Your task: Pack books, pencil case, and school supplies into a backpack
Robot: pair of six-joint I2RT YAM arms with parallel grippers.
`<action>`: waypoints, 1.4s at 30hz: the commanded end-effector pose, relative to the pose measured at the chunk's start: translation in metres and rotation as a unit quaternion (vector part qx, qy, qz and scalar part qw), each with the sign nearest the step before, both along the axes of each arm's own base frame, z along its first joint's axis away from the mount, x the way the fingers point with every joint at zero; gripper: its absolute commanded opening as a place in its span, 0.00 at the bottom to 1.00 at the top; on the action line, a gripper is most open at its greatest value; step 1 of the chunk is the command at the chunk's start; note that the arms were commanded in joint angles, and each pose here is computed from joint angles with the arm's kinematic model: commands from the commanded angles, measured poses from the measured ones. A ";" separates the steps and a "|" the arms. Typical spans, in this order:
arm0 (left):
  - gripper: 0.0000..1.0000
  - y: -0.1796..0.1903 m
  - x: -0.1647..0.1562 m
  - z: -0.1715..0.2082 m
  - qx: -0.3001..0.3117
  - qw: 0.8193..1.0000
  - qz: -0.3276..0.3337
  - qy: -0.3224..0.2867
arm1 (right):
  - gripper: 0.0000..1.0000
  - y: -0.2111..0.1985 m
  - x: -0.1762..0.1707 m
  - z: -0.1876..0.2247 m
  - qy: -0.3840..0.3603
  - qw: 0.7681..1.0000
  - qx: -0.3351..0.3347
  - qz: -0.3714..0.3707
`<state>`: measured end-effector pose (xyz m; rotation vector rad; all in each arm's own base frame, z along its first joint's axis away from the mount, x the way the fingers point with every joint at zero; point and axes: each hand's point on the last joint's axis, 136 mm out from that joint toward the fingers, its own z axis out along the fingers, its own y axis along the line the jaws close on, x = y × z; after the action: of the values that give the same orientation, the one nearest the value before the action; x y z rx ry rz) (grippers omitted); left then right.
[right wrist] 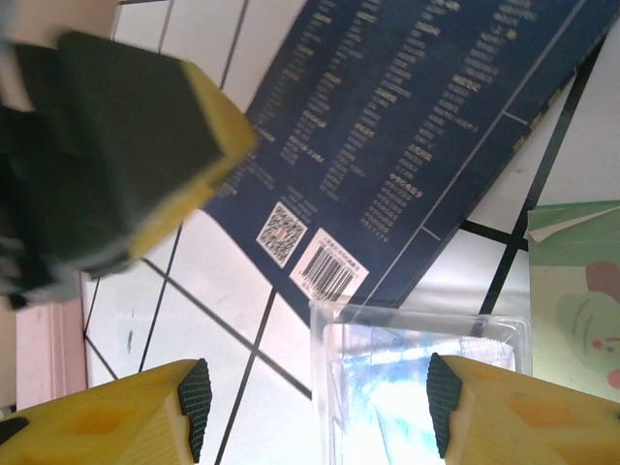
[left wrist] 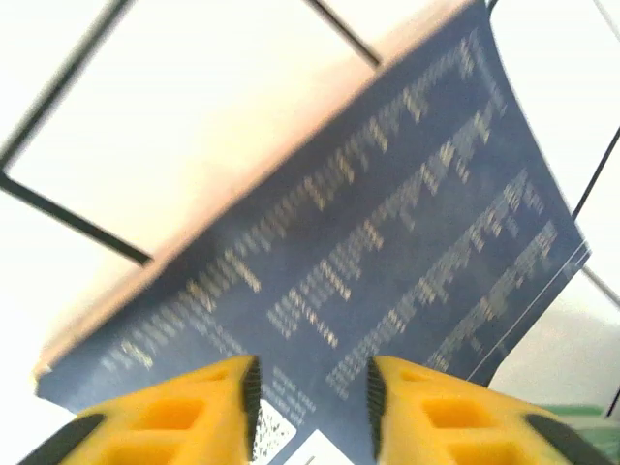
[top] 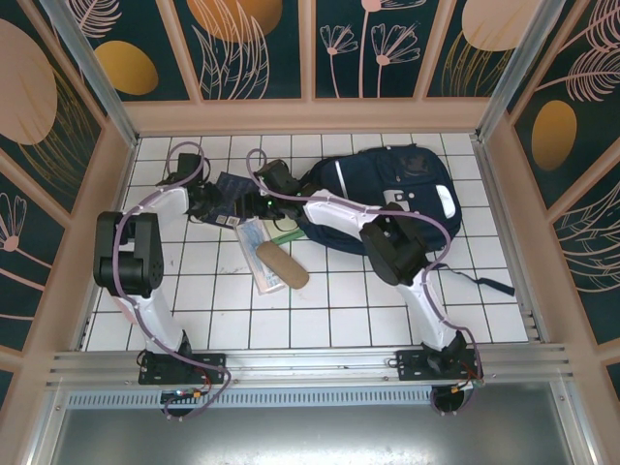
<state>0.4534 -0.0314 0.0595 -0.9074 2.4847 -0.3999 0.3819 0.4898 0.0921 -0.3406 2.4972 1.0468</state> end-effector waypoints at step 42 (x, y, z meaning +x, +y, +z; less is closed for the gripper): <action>0.39 -0.015 -0.056 -0.048 -0.141 0.990 -0.030 0.006 | 0.61 -0.052 0.033 -0.132 0.070 0.957 -0.225 -0.170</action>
<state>0.4169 -0.0310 0.0226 -0.9294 2.4359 -0.7099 0.4405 0.4924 0.0477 -0.0176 2.5638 0.7581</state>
